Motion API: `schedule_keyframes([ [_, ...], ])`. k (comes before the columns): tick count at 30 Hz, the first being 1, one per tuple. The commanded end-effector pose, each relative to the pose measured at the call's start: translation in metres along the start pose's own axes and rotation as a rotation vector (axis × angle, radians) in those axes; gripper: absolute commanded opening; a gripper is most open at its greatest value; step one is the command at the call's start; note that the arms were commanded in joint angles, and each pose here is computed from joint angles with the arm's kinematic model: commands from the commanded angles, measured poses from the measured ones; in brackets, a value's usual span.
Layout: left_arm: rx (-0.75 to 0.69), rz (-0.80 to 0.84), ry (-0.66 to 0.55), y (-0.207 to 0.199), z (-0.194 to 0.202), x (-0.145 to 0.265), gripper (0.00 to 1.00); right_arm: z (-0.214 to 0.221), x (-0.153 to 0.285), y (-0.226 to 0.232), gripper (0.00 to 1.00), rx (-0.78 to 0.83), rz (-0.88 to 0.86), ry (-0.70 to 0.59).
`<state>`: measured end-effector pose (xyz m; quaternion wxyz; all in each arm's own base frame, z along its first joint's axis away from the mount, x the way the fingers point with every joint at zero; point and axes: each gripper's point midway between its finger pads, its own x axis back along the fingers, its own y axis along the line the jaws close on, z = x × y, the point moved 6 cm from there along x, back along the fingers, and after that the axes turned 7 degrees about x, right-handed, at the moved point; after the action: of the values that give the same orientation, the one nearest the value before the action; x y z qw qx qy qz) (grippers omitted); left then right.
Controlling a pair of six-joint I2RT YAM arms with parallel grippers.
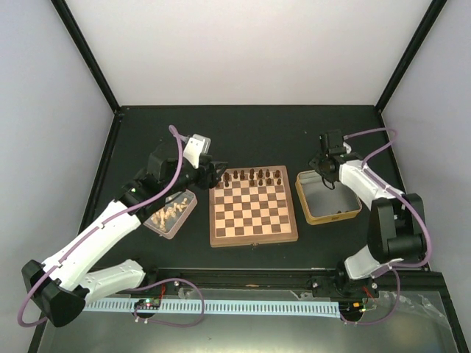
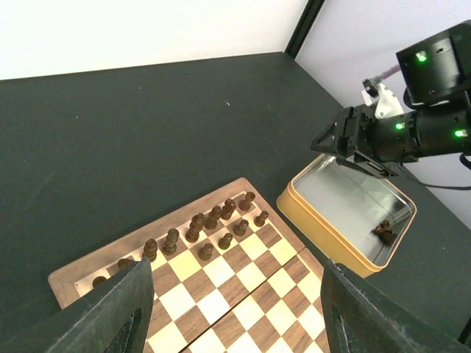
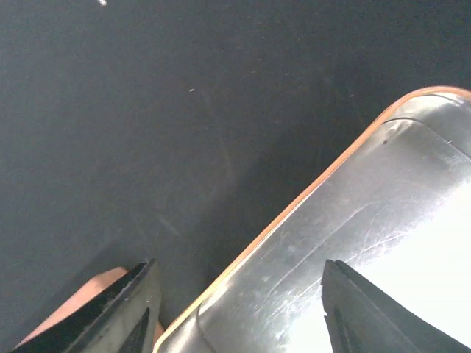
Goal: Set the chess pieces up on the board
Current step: Adjust the storage box at the center of the board.
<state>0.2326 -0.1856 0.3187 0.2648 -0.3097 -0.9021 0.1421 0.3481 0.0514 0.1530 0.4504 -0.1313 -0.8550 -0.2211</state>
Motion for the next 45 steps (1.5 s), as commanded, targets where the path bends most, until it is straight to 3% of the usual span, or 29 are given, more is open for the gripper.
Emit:
schedule_keyframes([
  [1,0.004,0.038,-0.040,-0.005,-0.007,0.003,0.64,-0.018,-0.011,-0.010,0.60,-0.113,0.071,-0.051],
  [12,0.009,0.045,-0.029,-0.004,-0.004,-0.001,0.64,-0.027,-0.043,-0.015,0.44,-0.081,0.089,0.011],
  [19,0.009,0.045,-0.023,-0.004,-0.003,-0.002,0.64,-0.027,-0.051,-0.011,0.20,0.042,0.072,0.047],
  [32,-0.002,0.050,-0.021,-0.004,-0.003,-0.002,0.64,0.005,-0.036,0.008,0.09,0.389,-0.126,0.140],
  [45,0.000,0.053,-0.015,-0.004,-0.002,-0.004,0.64,0.058,-0.009,0.013,0.08,0.622,-0.306,0.268],
])
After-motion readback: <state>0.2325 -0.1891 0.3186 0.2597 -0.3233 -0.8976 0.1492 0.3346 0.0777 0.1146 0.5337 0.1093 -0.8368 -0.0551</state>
